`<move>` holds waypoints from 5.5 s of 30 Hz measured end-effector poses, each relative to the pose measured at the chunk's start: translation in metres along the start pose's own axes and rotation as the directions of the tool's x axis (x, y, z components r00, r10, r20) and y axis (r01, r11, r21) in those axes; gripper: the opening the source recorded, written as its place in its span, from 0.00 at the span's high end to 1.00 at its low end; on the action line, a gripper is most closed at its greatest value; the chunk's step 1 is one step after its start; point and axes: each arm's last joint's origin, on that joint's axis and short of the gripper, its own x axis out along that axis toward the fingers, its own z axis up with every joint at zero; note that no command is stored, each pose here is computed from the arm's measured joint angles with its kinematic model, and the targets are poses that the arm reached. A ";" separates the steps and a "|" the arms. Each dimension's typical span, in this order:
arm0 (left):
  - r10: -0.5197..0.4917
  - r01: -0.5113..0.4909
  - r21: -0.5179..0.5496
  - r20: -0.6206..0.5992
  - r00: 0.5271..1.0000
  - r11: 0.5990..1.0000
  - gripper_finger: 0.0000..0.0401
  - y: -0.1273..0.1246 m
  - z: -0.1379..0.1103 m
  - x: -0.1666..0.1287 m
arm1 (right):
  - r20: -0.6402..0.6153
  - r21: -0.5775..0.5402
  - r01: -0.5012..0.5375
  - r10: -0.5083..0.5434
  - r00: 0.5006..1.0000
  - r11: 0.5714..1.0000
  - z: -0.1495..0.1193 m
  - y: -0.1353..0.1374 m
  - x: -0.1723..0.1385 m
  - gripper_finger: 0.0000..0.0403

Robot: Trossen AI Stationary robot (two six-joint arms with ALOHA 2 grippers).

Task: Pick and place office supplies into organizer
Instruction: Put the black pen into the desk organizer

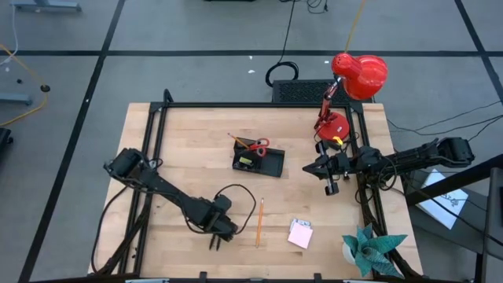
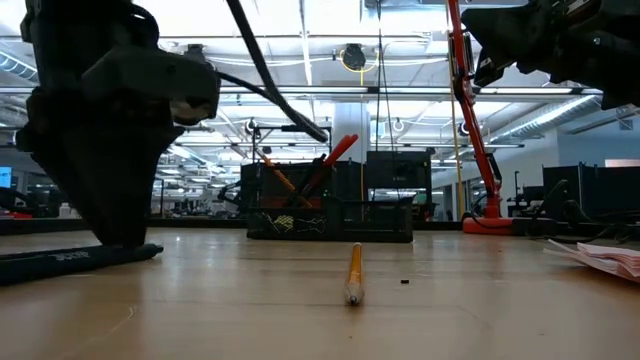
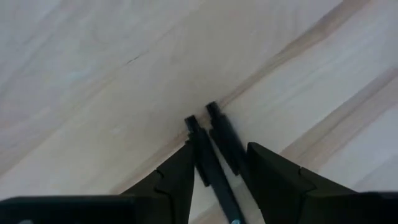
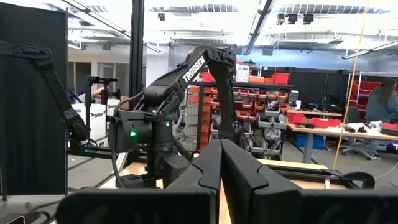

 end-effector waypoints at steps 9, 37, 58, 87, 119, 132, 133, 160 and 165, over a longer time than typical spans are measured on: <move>0.039 -0.038 0.036 -0.024 0.999 0.999 0.62 0.010 -0.009 0.009 | 0.000 -0.002 0.000 0.000 1.000 1.000 0.000 0.000 0.000 0.99; -0.022 0.018 0.324 0.010 1.000 0.946 0.61 -0.010 -0.011 -0.010 | -0.003 -0.003 0.000 0.000 1.000 1.000 0.000 0.000 0.000 0.99; 0.094 -0.096 0.341 0.024 0.995 0.935 0.57 -0.002 -0.009 -0.018 | -0.003 -0.003 0.000 0.000 1.000 1.000 0.000 0.000 0.000 0.99; 0.045 -0.055 0.329 0.037 0.998 0.943 0.57 0.016 -0.026 0.015 | -0.008 -0.002 0.000 0.000 1.000 1.000 -0.001 0.000 0.000 0.99; 0.019 -0.215 0.608 0.312 0.950 0.764 0.86 0.015 -0.020 0.010 | -0.007 0.024 0.002 -0.002 1.000 1.000 -0.001 0.000 0.000 0.99; 0.011 -0.486 0.327 0.822 0.570 0.810 0.86 0.035 0.025 -0.072 | -0.008 0.028 0.003 -0.003 1.000 1.000 -0.001 0.000 0.000 0.99; 0.019 -0.500 0.303 0.841 0.541 0.811 0.86 0.039 0.029 -0.079 | -0.005 0.027 0.003 -0.003 1.000 1.000 -0.001 0.000 0.000 0.99; -0.728 -0.135 0.762 0.646 0.228 0.634 0.85 0.119 0.196 -0.087 | -0.003 0.023 0.001 -0.001 1.000 1.000 -0.001 0.000 0.000 0.99; -0.718 -0.104 0.769 0.630 0.298 0.631 0.85 0.123 0.213 -0.053 | -0.003 0.016 0.002 -0.002 1.000 1.000 -0.001 0.000 0.000 0.99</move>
